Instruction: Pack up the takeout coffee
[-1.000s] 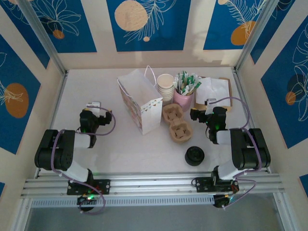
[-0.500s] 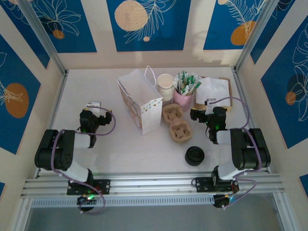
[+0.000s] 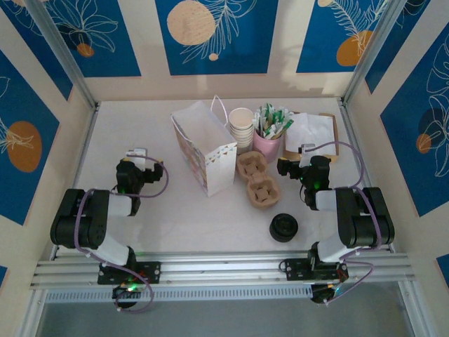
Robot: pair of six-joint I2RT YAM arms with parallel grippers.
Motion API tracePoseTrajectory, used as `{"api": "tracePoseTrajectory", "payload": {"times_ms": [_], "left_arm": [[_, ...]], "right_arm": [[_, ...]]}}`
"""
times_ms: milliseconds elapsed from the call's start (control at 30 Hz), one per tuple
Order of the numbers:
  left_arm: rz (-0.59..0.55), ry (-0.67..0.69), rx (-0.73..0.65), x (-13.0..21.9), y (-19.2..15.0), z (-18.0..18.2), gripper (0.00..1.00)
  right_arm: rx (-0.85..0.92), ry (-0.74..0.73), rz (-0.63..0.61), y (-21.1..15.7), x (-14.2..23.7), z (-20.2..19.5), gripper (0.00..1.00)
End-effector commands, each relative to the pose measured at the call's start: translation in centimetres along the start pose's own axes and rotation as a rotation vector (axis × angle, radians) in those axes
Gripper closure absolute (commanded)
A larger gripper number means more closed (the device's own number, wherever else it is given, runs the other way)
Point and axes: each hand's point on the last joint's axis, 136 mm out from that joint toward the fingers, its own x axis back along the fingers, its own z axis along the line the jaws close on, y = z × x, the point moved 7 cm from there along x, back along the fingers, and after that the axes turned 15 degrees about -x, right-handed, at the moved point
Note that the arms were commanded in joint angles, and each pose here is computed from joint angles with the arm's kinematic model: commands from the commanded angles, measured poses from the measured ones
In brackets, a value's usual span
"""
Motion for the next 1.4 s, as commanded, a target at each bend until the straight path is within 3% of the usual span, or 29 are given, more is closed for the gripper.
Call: {"api": "tracePoseTrajectory", "payload": {"times_ms": [0,233,367,533,600,667,800,900,1033,1167,1300,1367], "left_arm": [[-0.029,-0.027,-0.014,-0.2,0.7,-0.3,0.00],[-0.050,0.022,0.001,1.8,2.6,0.8,0.00],[0.032,0.027,0.065,3.2,4.8,1.8,0.00],[0.168,0.198,0.209,6.7,7.9,4.9,0.00],[0.212,0.258,0.216,9.2,9.4,6.2,0.00],[0.186,0.308,0.281,11.0,10.2,6.9,0.00],[0.043,0.144,0.373,12.7,11.5,5.4,0.00],[0.063,0.100,0.447,13.2,12.1,5.1,0.06],[0.115,0.034,0.465,12.8,13.0,4.7,0.18],[0.147,-0.012,0.480,12.8,13.5,4.4,0.24],[0.131,-0.066,0.533,12.8,13.7,3.9,0.28],[0.125,-0.092,0.547,12.6,13.7,3.6,0.33]], "right_arm": [[-0.007,0.024,-0.043,1.2,-0.3,0.3,0.01],[-0.061,-0.108,-0.069,3.2,1.7,0.1,0.01],[-0.148,-0.183,-0.074,3.8,4.0,-0.5,0.01],[-0.598,-0.460,-0.044,4.3,9.0,-3.0,0.01],[-0.685,-0.417,-0.013,5.3,10.5,-3.1,0.01],[-0.782,-0.417,0.012,6.0,12.1,-3.1,0.00],[-0.873,-0.379,0.056,8.7,15.9,-1.6,0.07],[-0.850,-0.258,0.083,11.0,18.2,1.3,0.13],[-0.775,-0.072,0.101,14.0,21.6,6.3,0.27],[-0.674,0.059,0.107,16.2,24.3,11.3,0.34],[-0.626,0.136,0.156,17.2,24.7,15.5,0.39],[-0.602,0.131,0.171,17.1,24.0,17.7,0.46]]}}
